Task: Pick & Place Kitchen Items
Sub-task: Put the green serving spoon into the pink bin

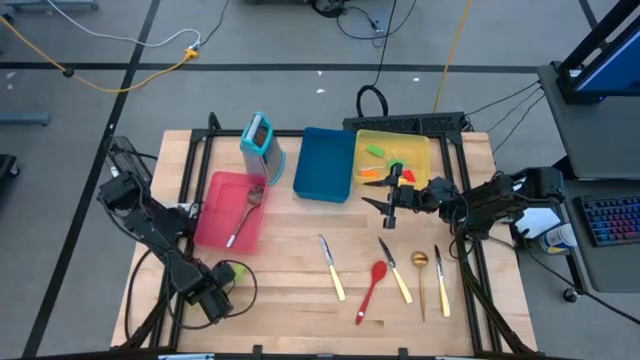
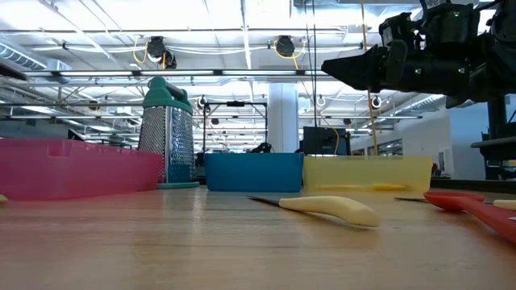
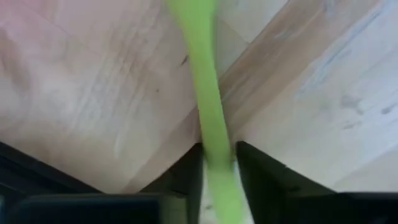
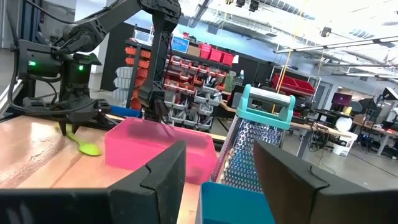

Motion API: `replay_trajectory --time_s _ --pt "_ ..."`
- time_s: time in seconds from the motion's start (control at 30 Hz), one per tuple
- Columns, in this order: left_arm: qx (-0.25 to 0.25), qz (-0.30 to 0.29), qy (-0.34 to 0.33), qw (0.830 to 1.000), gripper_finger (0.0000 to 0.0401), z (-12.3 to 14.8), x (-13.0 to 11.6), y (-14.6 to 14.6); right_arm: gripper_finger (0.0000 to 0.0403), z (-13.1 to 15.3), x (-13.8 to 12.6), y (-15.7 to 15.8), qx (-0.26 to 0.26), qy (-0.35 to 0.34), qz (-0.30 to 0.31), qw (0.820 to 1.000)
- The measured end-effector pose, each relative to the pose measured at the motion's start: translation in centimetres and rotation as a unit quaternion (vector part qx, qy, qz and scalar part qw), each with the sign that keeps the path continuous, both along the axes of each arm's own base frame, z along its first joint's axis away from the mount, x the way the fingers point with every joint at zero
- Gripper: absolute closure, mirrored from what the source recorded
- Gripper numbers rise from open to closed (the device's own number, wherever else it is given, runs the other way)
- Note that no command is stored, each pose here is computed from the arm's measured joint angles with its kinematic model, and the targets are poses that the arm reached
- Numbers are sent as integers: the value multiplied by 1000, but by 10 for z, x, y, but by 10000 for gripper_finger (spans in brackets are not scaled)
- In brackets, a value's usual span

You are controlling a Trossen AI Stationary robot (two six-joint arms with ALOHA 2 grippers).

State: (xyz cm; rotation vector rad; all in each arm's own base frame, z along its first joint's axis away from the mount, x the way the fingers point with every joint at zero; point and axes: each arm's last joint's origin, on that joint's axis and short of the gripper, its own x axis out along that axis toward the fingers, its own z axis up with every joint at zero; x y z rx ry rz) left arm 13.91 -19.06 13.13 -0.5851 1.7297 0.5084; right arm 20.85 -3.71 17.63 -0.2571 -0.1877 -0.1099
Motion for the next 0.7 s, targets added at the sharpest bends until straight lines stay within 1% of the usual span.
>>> replay_trajectory --time_s 0.1,0.13,0.27,0.4,0.47,0.57,0.7 --pt "2 14 -14 1000 350 0 3 0 222 0 0 0 0 0 0 1000" --pt "4 25 -14 1000 360 0 4 1 222 0 0 0 0 0 0 1000" --pt "4 59 -10 998 360 1 12 5 222 0 0 0 0 0 0 1000" --pt "8 54 -14 998 360 8 23 9 222 1 0 0 -1 -4 0 1000" --pt "37 49 -41 997 360 14 30 11 222 1 0 0 -1 -4 0 1000" --pt "63 50 -78 994 360 26 40 9 222 1 0 0 -1 -4 0 1000" --pt "101 48 -103 988 360 46 47 8 222 1 0 0 -1 -4 0 1000"
